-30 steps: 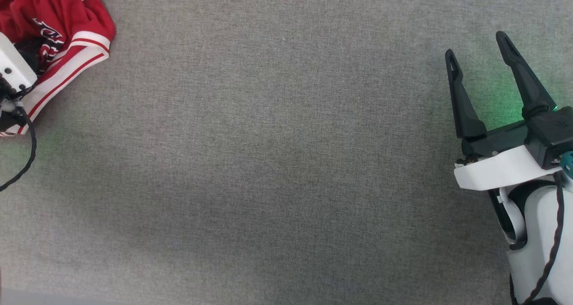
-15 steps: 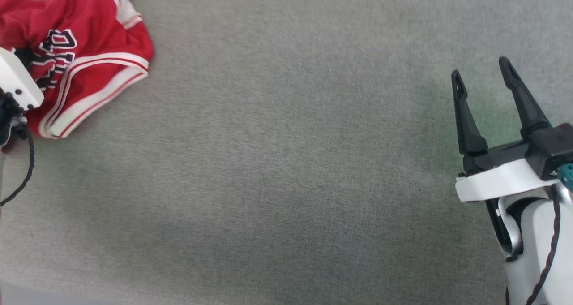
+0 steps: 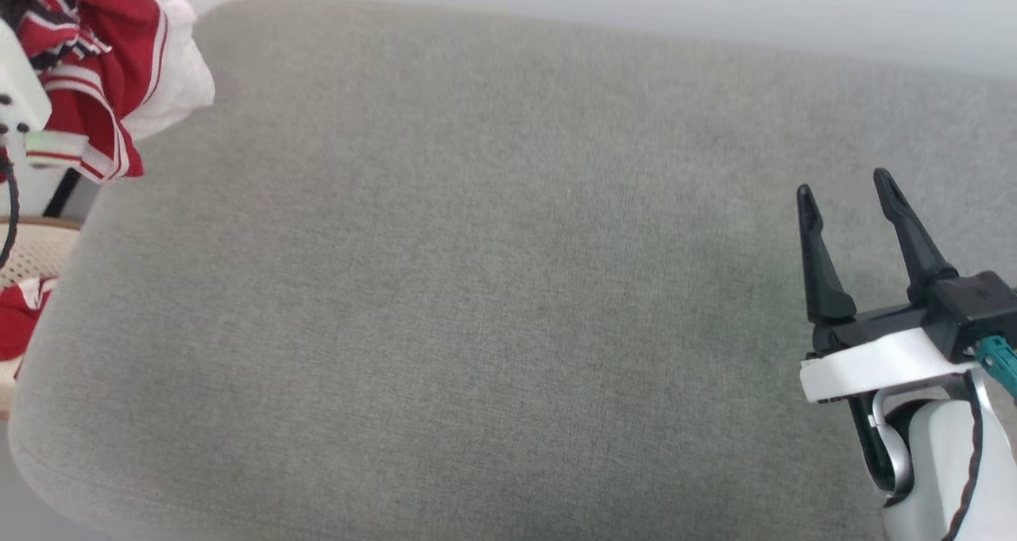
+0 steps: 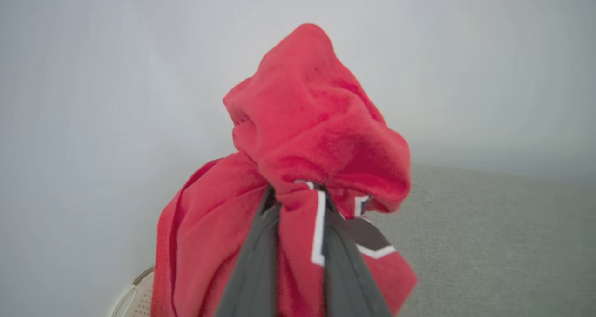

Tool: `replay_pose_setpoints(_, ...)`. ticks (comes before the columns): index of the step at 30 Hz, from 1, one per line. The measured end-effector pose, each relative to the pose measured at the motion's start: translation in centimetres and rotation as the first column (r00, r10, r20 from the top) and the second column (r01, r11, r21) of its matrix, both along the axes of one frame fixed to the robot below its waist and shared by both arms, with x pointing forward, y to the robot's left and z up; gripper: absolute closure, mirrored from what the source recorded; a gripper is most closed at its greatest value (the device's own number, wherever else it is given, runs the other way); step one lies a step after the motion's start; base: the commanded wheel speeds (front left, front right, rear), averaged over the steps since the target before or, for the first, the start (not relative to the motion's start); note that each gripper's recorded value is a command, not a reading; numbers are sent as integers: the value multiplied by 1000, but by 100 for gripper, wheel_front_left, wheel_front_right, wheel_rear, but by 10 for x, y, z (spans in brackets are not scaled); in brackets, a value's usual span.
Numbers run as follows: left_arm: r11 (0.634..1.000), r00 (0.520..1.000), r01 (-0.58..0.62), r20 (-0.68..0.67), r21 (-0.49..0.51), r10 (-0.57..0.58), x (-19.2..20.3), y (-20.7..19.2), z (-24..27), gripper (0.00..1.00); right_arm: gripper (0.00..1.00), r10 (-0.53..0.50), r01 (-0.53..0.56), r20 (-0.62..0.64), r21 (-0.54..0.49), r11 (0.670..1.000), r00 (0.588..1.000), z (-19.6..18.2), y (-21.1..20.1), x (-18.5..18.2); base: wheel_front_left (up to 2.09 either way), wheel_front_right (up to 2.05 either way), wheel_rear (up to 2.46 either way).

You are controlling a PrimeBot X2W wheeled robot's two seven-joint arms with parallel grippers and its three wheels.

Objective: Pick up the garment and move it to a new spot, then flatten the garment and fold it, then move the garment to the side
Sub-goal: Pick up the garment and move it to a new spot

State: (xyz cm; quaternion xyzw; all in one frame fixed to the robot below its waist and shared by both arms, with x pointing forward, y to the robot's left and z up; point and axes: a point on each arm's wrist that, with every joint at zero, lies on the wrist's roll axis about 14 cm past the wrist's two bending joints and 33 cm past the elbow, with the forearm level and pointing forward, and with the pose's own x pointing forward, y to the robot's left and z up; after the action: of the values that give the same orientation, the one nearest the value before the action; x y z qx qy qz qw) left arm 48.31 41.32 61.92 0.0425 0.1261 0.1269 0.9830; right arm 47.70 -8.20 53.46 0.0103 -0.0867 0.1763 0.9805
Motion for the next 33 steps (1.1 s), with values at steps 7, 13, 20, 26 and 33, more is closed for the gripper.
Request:
replay_pose_setpoints(7,988,987,137,75,75,-143,-7,-36,61,100,0,-45,43,60,32,999,997,25,-14,-13,0,0,0)
replay_pose_setpoints(13,947,950,298,61,118,-306,-2,-101,75,100,0,-141,138,77,38,990,987,31,-47,-24,0,0,0)
replay_pose_setpoints(20,856,861,499,29,134,-507,-2,-193,77,100,0,-273,271,83,35,962,959,33,-95,-42,0,0,0)
replay_pose_setpoints(26,739,745,667,-53,98,-665,-8,-271,49,100,0,-390,389,73,21,921,918,28,-140,-64,0,0,0)
replay_pose_setpoints(33,586,564,810,-236,-29,-791,-27,-344,-31,100,0,-484,484,34,21,875,874,17,-175,-84,0,0,0)
